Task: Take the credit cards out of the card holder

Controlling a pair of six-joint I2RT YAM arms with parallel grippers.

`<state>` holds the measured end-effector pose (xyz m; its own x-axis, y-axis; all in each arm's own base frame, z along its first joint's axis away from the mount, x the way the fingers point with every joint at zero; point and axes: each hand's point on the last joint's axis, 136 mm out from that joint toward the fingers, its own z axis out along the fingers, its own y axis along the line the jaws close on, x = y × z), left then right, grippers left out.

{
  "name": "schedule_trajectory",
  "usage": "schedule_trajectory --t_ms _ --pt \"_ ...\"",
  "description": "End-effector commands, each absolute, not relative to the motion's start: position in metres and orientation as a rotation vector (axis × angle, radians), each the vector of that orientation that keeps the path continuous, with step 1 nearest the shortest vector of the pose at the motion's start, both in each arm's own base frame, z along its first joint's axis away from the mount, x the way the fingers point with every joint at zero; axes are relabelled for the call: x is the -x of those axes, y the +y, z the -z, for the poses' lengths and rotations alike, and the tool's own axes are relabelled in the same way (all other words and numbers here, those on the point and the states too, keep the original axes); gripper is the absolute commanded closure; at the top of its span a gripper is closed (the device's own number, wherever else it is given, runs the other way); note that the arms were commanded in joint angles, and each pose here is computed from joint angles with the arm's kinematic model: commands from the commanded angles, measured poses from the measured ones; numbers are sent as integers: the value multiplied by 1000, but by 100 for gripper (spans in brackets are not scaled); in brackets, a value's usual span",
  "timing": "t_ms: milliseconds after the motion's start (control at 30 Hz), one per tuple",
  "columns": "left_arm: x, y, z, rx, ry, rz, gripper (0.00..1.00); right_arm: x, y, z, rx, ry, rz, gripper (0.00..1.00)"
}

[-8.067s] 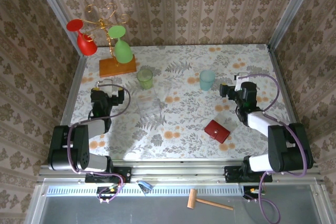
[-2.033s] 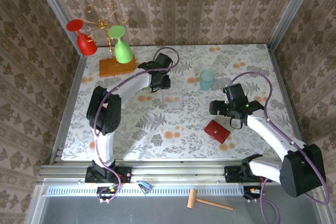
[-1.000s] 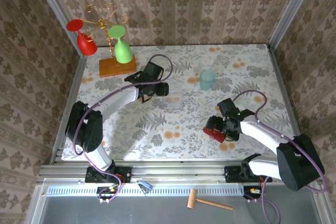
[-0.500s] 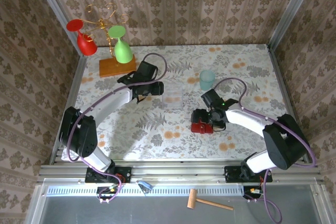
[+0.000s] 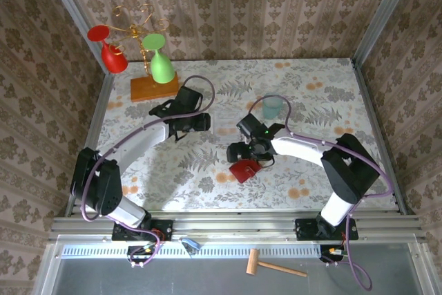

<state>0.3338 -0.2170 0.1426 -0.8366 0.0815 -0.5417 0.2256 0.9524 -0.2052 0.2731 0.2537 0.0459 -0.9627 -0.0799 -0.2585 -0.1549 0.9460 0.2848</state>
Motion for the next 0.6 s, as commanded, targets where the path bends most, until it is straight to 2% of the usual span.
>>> schedule_trajectory --t_ms 0,367,567 --pt "-327 -201 -144 -168 2560 317 49 -273 282 -52 288 2840 -502 0" --pt "-306 -171 -131 -23 2578 390 49 -251 334 -44 469 2871 -574 0" --pt "-294 -173 -125 -18 2604 447 48 -252 331 -57 439 2834 -516 1"
